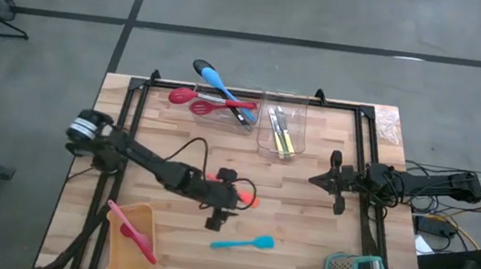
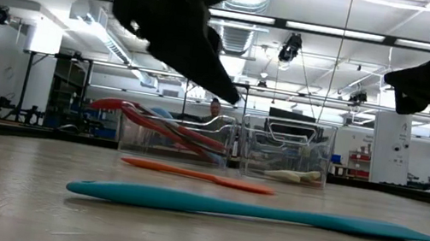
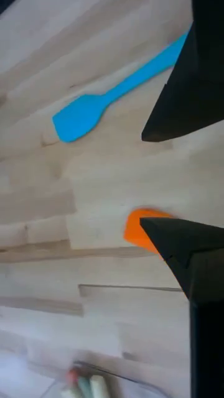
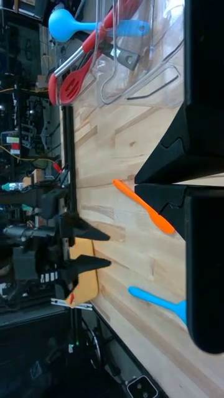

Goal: Pick & Place Kitchen Items
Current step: Put the orange spatula into the yellow bin

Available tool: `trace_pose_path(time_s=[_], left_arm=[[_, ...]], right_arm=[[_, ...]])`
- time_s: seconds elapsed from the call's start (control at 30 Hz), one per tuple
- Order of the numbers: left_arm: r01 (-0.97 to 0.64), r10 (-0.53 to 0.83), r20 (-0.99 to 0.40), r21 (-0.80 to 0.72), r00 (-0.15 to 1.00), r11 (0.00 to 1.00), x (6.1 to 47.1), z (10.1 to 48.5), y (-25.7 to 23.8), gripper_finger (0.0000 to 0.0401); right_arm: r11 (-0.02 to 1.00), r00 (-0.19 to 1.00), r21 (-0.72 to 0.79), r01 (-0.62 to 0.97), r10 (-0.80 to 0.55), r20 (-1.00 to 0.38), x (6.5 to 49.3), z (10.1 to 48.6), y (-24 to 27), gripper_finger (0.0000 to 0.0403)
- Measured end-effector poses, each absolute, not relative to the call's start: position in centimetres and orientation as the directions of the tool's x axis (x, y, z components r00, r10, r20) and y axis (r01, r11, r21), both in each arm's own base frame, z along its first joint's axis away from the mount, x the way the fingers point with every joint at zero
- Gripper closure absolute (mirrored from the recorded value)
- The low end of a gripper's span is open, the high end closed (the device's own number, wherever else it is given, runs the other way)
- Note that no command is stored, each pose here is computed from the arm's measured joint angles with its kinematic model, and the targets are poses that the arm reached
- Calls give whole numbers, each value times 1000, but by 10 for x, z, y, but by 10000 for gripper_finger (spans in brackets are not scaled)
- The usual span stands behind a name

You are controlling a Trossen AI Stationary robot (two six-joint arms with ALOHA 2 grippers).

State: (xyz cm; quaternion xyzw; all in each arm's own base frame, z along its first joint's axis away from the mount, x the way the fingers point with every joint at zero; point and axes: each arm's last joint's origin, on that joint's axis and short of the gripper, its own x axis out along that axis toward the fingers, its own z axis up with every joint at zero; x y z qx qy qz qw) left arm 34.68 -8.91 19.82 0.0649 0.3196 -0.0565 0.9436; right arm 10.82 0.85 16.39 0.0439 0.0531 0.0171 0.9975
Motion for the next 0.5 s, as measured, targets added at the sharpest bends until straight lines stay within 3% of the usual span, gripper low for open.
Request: trace_pose_path(time_s=[0.5], left_arm=[[135,-99,-642,6,760,991,397,153,-43,185]], right_arm=[[996,994,88,-30,39,-105,108,164,9,394]])
